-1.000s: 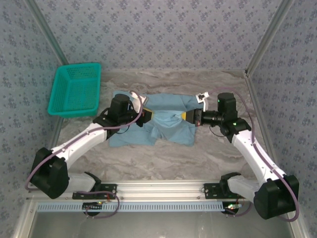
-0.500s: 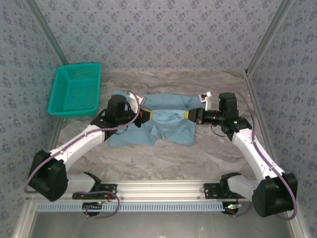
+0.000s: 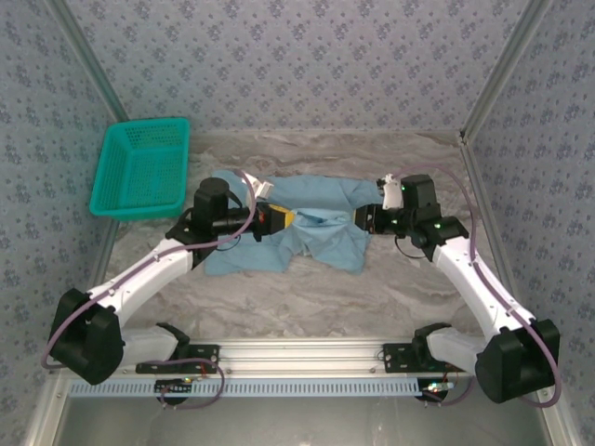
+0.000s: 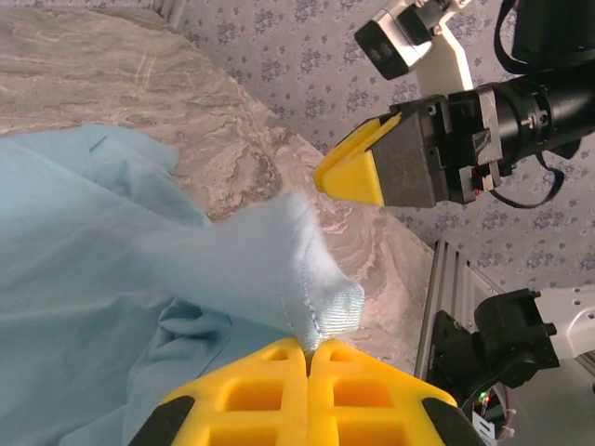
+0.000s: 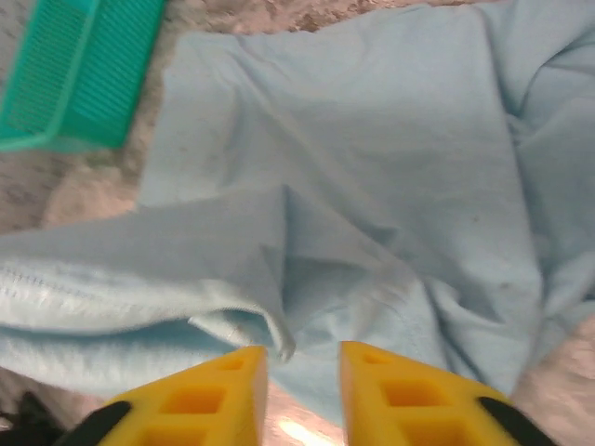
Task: Fold the inside-out t-shirt
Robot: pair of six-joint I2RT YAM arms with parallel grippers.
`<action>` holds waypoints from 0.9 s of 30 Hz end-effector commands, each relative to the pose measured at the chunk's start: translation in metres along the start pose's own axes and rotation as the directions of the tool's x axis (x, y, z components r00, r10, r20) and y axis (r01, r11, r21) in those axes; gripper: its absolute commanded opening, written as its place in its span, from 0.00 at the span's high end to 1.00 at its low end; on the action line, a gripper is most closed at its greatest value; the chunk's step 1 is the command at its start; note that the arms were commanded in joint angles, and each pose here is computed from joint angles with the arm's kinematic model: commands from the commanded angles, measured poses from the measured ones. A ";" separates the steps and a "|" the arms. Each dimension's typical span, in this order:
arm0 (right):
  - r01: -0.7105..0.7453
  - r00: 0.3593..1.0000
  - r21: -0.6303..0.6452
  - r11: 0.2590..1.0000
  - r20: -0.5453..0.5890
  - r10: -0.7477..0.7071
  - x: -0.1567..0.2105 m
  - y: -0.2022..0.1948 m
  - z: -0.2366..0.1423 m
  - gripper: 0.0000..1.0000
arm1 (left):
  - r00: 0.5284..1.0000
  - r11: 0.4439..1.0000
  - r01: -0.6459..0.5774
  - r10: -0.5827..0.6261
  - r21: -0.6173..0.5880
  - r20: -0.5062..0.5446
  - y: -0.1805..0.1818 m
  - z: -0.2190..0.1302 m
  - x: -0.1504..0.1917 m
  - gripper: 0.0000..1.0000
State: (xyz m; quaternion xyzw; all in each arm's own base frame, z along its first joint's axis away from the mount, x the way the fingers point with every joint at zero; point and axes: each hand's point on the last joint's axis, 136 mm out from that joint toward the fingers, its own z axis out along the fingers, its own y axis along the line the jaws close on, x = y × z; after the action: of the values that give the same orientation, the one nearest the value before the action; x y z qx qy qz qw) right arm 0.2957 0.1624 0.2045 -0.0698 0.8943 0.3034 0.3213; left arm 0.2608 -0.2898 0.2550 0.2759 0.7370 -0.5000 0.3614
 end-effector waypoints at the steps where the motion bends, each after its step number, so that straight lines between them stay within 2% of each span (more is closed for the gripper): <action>1: 0.140 0.990 0.100 0.985 -0.017 -0.139 0.006 -0.001 -0.009 0.66 | 1.000 1.000 -0.005 0.005 -0.003 0.023 -0.006 0.001 -0.018 1.00; 3: 0.219 0.976 0.052 0.974 -0.013 -0.218 0.012 0.018 -0.006 0.61 | 1.000 1.000 -0.005 0.005 -0.005 0.013 -0.006 0.003 -0.018 1.00; 6: 0.322 0.947 0.036 0.946 -0.004 -0.322 0.018 0.039 0.000 0.48 | 1.000 1.000 -0.013 0.013 -0.003 0.001 -0.007 0.007 -0.016 1.00; 12: 0.437 0.896 0.132 0.890 0.017 -0.443 0.013 0.047 0.023 0.30 | 1.000 1.000 -0.023 0.023 0.004 -0.015 -0.011 0.010 -0.016 1.00; 17: 0.505 0.859 0.179 0.844 -0.005 -0.512 0.011 0.048 0.047 0.21 | 0.999 1.000 -0.026 0.026 0.008 -0.024 -0.012 0.012 -0.013 1.00; 20: 0.531 0.841 0.208 0.821 -0.014 -0.540 0.010 0.047 0.059 0.20 | 0.999 1.000 -0.028 0.029 0.012 -0.025 -0.015 0.011 -0.013 1.00; 23: 0.515 0.841 0.299 0.804 0.007 -0.541 -0.003 0.039 0.062 0.22 | 0.999 1.000 -0.028 0.029 0.013 -0.025 -0.015 0.011 -0.012 1.00; 27: 0.458 0.858 0.442 0.771 0.007 -0.514 -0.014 0.017 0.050 0.41 | 0.999 1.000 -0.027 0.027 0.001 -0.024 -0.013 0.011 -0.012 1.00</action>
State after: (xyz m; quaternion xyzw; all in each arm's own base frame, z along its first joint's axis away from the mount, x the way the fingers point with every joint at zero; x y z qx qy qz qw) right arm 0.3091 0.2241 0.1698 -0.2527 0.8730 0.0716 0.4110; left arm 0.2596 -0.3024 0.2518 0.2803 0.7521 -0.4913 0.3382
